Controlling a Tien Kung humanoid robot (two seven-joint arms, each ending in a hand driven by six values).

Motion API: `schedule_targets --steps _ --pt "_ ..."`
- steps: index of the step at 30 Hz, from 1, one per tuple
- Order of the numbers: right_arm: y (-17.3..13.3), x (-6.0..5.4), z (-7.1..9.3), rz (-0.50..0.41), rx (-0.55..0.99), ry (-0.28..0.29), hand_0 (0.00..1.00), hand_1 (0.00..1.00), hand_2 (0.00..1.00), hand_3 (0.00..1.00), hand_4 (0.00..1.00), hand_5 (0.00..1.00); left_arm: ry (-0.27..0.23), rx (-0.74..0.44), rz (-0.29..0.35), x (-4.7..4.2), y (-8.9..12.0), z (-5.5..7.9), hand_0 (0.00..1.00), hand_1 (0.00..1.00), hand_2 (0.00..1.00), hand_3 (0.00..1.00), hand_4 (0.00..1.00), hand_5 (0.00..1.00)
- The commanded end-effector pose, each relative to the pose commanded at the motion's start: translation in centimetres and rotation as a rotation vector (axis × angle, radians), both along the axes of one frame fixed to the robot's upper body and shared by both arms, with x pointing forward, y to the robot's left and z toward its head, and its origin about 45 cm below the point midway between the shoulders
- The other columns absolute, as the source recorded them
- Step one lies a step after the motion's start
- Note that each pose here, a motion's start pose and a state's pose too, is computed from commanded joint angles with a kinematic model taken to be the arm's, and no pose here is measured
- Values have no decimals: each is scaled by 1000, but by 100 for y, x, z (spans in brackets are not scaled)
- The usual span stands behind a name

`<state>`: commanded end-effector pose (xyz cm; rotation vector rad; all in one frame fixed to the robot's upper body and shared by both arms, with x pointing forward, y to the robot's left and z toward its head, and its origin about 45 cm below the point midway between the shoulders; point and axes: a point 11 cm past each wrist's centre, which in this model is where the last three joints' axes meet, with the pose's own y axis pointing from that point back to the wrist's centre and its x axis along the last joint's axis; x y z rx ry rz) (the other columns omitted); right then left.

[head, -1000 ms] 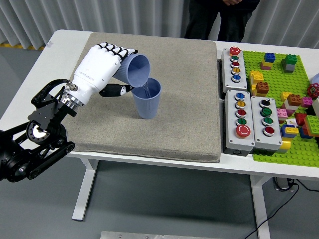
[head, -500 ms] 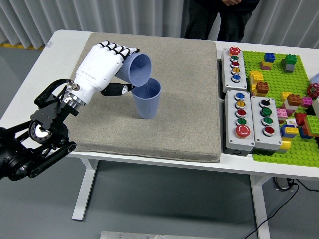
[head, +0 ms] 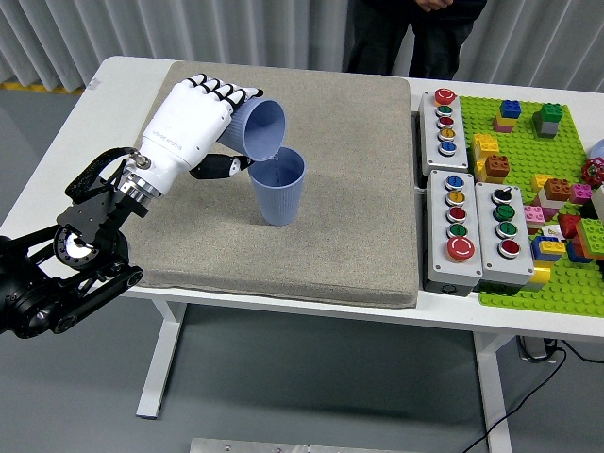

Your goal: Pick cup pour cup place

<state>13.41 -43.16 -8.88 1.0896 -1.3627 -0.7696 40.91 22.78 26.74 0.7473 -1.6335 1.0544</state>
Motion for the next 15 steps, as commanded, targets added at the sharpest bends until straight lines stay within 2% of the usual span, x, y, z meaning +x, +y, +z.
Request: schedule_targets --steps 15 --pt "-2 -40 -11 -2 0 7 690 657 572 580 2 2 -7 26 -3 15 1 12 591 547 531 548 699 254"
